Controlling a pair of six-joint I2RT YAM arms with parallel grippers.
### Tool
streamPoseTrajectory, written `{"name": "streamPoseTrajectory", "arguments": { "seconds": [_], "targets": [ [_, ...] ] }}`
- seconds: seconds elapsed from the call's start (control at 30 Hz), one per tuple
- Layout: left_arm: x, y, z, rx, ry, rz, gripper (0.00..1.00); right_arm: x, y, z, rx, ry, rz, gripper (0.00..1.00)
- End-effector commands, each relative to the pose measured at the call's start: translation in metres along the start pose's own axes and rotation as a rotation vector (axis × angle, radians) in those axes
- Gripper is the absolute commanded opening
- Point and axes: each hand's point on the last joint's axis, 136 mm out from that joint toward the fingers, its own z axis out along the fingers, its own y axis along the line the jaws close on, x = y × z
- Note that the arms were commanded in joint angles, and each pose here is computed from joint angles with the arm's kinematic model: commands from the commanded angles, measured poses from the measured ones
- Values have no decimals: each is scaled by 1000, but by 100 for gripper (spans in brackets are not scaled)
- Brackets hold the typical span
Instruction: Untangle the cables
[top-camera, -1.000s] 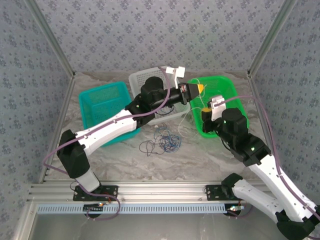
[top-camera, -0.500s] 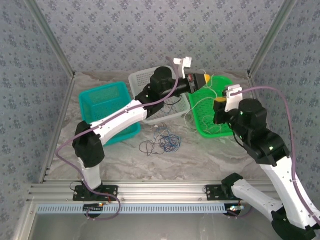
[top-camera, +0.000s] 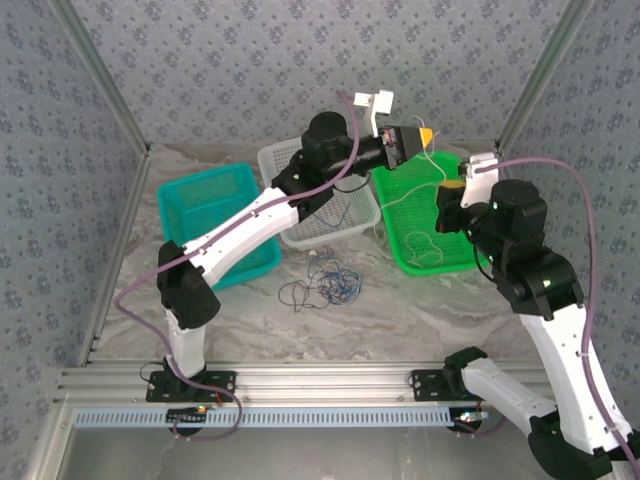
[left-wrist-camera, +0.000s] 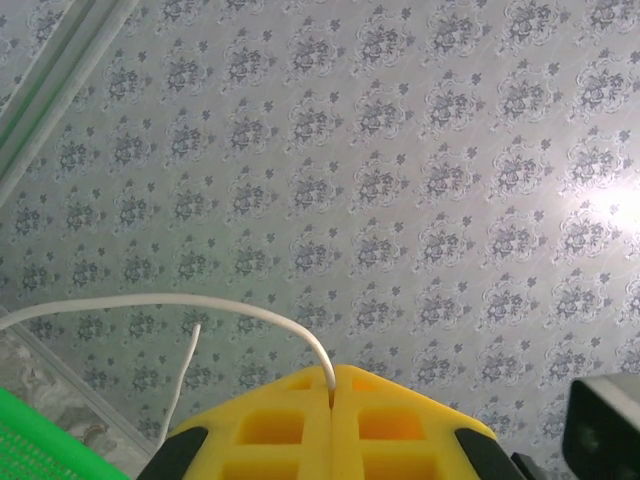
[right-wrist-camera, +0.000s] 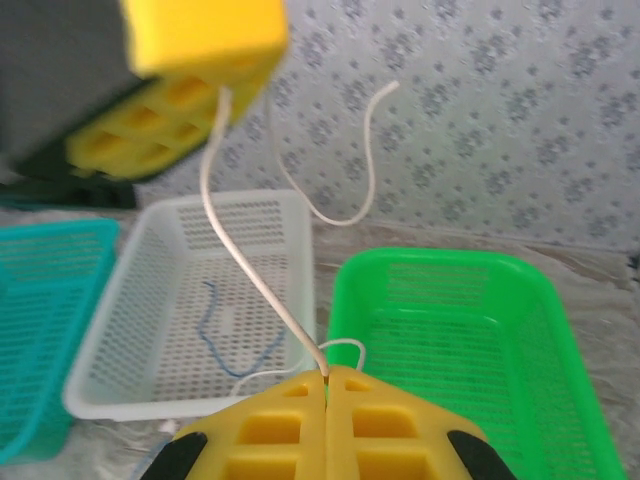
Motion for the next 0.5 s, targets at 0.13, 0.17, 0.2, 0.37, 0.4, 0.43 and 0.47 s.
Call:
{"name": "streamPoseTrajectory", "arguments": {
  "seconds": [0.13,0.17,0.2,0.37,0.4,0.43,0.47],
  "targets": [
    [-14,-39,-10,10,-11,130,11,-36,2,-32,-22,-124,44,0],
    [-15,-35,-8,3,-9,130,13,-40,1,-34,-13,-127,37,0],
    [-16,-32,-5,-4,-4,129,15,-44,-2,-36,1,-128,30,0],
    [-16,-19,12,-15,30,128,20,-62,-4,-42,21,-155,14,0],
    [-17,-18,15,-18,34,133,28,-66,-3,-44,18,-164,13,0],
    [-17,-16,18,-25,42,138,36,-69,-3,-45,18,-168,12,0],
    [-16,-12,21,-39,52,145,40,-71,-4,-45,23,-170,12,0]
  ]
}}
